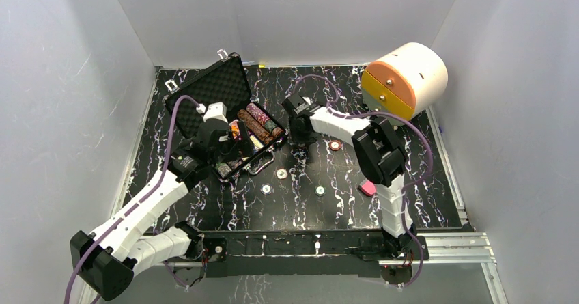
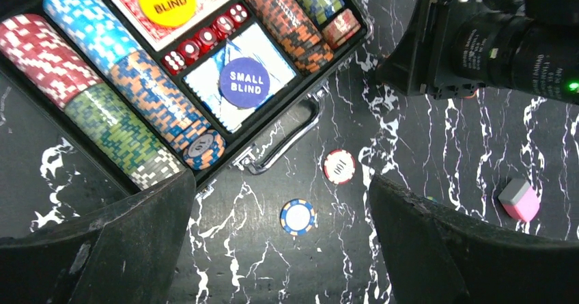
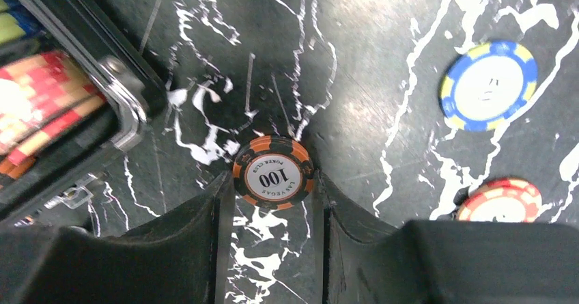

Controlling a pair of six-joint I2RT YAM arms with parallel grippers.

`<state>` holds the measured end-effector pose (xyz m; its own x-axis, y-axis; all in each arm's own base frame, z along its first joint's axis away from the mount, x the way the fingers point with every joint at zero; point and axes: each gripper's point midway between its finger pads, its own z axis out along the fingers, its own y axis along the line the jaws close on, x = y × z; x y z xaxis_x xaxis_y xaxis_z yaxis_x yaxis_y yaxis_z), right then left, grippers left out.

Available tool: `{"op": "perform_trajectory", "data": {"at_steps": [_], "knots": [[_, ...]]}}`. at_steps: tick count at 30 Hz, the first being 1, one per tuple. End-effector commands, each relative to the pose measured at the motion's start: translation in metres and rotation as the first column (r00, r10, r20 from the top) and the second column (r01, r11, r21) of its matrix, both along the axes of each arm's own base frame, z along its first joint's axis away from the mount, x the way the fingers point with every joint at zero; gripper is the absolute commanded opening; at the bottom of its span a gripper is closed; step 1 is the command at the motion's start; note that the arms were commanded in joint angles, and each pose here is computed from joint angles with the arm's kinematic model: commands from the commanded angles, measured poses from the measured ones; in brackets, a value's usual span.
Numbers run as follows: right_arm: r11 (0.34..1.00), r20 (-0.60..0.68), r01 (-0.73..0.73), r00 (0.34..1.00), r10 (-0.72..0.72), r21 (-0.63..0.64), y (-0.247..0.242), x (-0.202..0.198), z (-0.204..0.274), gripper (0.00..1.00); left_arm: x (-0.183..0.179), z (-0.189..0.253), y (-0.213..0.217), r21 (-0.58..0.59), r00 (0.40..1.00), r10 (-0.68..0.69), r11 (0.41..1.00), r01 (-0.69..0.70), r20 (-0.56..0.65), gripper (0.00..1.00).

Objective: Pack up texas hold em set

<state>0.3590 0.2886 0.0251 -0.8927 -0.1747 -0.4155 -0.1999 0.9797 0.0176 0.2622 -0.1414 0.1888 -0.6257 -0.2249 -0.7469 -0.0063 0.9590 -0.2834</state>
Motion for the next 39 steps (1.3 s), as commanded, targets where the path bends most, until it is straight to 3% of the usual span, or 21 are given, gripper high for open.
{"op": "perform_trajectory", "data": {"at_steps": [1, 7, 12, 19, 27, 30, 39], "knots": [[0.992, 0.094, 0.058, 0.993, -0.068, 0.111, 0.003, 0.004, 0.042, 0.34, -0.008, -0.013, -0.013, -0.05, 0.997, -0.058, 0.997, 0.056, -0.047, 0.98], [0.949, 0.086, 0.113, 0.986, -0.145, 0.295, 0.009, -0.018, 0.084, 0.34, -0.017, -0.015, -0.044, -0.153, 0.975, -0.219, 0.965, 0.212, -0.034, 0.98], [0.861, 0.044, 0.163, 0.977, -0.21, 0.481, 0.015, -0.041, 0.114, 0.34, -0.024, -0.009, -0.069, -0.244, 0.943, -0.333, 0.915, 0.321, -0.007, 0.98], [0.659, -0.077, 0.243, 0.96, -0.271, 0.712, 0.026, -0.072, 0.156, 0.35, -0.028, 0.006, -0.104, -0.377, 0.907, -0.416, 0.831, 0.41, 0.069, 0.86], [0.419, -0.248, 0.366, 0.918, -0.31, 0.831, 0.026, -0.098, 0.184, 0.35, -0.024, 0.021, -0.148, -0.397, 0.868, -0.455, 0.772, 0.497, 0.2, 0.8], [0.375, -0.278, 0.383, 0.911, -0.305, 0.844, 0.026, -0.102, 0.189, 0.35, -0.021, 0.021, -0.155, -0.382, 0.862, -0.45, 0.773, 0.506, 0.233, 0.71], [0.327, -0.305, 0.385, 0.913, -0.271, 0.863, 0.031, -0.106, 0.2, 0.35, -0.007, 0.021, -0.16, -0.373, 0.876, -0.393, 0.796, 0.476, 0.278, 0.4]]}}
